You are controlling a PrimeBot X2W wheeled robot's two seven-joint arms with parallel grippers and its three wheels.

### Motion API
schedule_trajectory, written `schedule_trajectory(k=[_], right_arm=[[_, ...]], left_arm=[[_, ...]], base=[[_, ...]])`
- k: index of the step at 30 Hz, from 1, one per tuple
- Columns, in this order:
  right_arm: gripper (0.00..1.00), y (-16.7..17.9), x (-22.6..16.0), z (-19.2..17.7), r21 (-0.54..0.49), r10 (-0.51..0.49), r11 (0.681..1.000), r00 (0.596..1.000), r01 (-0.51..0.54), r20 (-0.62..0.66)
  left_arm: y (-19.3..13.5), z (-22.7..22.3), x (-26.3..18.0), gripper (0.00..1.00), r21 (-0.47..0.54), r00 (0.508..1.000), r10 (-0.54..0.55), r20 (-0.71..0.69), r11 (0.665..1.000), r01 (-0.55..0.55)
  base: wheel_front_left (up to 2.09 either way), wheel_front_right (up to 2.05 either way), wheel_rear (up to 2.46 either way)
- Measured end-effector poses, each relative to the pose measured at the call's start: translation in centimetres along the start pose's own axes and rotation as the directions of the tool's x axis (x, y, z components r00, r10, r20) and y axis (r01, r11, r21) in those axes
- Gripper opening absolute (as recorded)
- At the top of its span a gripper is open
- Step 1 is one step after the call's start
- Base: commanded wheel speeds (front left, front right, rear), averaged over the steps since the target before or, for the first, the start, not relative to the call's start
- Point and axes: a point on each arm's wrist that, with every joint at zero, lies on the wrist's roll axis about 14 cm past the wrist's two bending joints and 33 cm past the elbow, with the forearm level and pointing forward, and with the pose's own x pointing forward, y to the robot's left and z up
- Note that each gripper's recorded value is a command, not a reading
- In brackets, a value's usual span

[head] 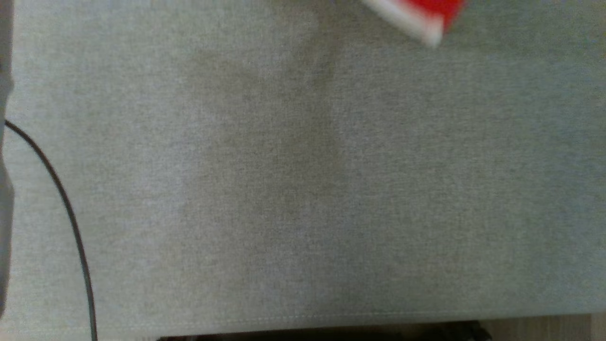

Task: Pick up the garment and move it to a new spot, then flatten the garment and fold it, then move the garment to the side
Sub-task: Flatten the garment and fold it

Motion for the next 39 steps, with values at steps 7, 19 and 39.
schedule_trajectory(k=[7, 19, 39], right_arm=[[0.00, -2.6, 6.8, 2.0, 0.105, -0.127, 0.989, 0.961, 0.104, 0.244], [0.00, 2.6, 4.0, -15.7, 0.070, 0.014, 0.998, 0.998, -0.009, -0.067], [0.00, 11.6, -22.7, -26.3, 0.097, 0.212, 0.977, 0.824, -0.189, -0.525]], left_arm=[[4.0, 0.5, 4.3, 0.00, 0.138, 0.971, 0.092, 0.223, 0.983, -0.125], [-1.5, -16.0, -0.5, 0.00, 0.056, 0.999, -0.021, -0.035, 0.998, 0.023], [-16.9, -19.7, -26.4, 0.00, -0.176, 0.942, -0.070, -0.329, 0.984, 0.012]], base=[[0.00, 0.00, 0.00], [0.00, 0.00, 0.00], [0.00, 0.00, 0.00]])
